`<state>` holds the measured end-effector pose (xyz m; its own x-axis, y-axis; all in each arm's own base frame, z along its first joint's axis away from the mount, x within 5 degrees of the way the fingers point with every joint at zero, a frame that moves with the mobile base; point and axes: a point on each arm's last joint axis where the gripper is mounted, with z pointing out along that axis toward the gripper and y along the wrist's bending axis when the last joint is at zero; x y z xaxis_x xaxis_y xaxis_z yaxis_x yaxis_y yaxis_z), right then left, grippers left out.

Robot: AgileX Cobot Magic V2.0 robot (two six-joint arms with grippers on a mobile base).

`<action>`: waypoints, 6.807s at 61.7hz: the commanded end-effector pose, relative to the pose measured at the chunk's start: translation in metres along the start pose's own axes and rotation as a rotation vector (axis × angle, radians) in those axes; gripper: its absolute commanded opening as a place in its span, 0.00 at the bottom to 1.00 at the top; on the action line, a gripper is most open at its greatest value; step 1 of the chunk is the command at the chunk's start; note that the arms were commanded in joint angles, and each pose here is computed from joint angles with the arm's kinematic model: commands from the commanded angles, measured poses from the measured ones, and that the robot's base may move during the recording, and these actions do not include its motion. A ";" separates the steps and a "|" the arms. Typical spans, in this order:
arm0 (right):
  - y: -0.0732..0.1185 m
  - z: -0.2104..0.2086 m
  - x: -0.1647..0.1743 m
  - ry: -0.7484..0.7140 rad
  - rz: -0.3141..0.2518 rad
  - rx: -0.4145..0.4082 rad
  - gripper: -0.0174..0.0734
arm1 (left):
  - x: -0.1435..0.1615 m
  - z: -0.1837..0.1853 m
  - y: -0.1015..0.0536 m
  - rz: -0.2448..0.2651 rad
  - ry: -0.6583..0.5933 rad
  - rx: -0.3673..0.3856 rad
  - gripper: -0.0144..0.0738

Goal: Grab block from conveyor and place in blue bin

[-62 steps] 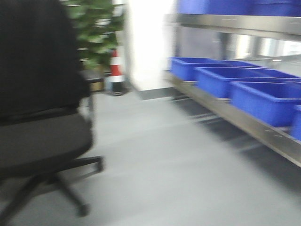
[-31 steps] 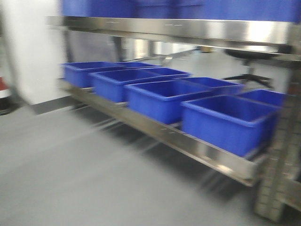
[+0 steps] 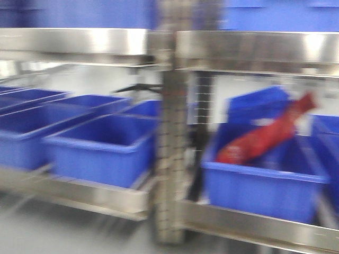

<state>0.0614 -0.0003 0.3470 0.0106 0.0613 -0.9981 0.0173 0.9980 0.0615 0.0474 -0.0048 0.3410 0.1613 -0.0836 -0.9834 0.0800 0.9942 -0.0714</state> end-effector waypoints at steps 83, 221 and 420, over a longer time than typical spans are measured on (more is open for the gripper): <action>0.000 -0.001 -0.002 -0.027 -0.003 0.000 0.01 | -0.002 -0.001 0.000 -0.005 -0.025 0.001 0.04; 0.003 0.054 -0.059 -0.015 -0.005 -0.004 0.01 | -0.054 0.108 -0.042 0.107 0.219 0.289 0.04; 0.027 0.017 0.029 -0.072 0.020 -0.359 0.01 | 0.035 0.020 -0.029 -0.089 0.069 0.416 0.04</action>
<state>0.0802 0.0289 0.3190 0.0547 0.0901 -0.9944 -0.3427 0.9371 0.0661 0.0726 -0.0396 0.3082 0.0354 -0.1216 -0.9920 0.4835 0.8708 -0.0895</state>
